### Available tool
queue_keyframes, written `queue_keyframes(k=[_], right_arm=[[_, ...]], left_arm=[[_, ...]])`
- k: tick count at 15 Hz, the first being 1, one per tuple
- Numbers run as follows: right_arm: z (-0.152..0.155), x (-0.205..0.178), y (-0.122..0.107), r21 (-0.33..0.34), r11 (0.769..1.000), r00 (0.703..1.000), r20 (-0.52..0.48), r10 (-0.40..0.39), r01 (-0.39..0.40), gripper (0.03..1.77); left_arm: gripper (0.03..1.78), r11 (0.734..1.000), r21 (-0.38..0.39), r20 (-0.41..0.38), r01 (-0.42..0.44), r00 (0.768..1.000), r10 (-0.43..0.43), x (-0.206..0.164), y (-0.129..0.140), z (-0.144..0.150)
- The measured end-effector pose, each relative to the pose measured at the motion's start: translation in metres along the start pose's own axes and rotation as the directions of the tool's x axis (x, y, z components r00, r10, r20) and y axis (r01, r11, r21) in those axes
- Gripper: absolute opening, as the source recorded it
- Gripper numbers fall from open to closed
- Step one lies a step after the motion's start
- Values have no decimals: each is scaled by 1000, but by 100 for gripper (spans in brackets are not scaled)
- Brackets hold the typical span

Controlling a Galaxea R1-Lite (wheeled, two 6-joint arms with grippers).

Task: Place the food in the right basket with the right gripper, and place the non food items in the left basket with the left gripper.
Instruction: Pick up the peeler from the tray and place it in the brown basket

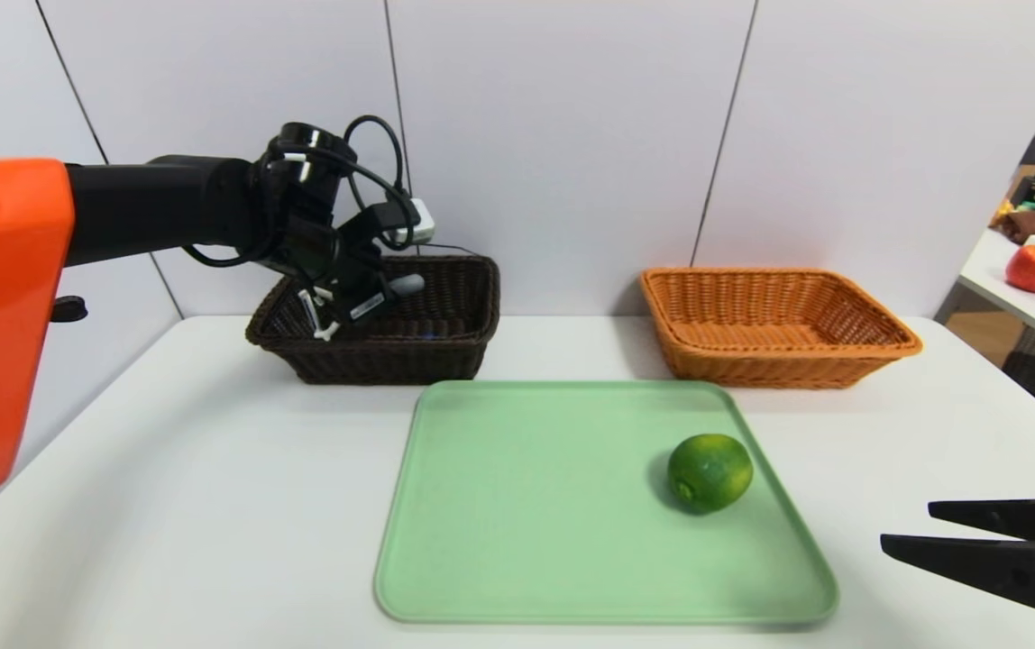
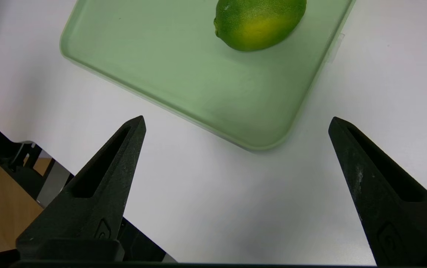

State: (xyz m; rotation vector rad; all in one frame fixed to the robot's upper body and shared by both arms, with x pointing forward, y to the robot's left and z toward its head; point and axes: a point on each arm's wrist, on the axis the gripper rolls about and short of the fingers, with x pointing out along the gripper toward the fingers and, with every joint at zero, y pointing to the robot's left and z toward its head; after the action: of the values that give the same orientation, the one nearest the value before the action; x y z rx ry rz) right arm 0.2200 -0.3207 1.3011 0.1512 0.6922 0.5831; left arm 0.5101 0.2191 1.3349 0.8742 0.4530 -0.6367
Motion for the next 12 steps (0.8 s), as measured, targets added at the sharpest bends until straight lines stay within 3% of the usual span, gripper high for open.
queue_keyframes(k=[12], right_arm=[[-2,-1,-2,15,1000,1000,1,-11,11,170]], left_arm=[[30,999,32,88,-21,996,18,-11,6,9]])
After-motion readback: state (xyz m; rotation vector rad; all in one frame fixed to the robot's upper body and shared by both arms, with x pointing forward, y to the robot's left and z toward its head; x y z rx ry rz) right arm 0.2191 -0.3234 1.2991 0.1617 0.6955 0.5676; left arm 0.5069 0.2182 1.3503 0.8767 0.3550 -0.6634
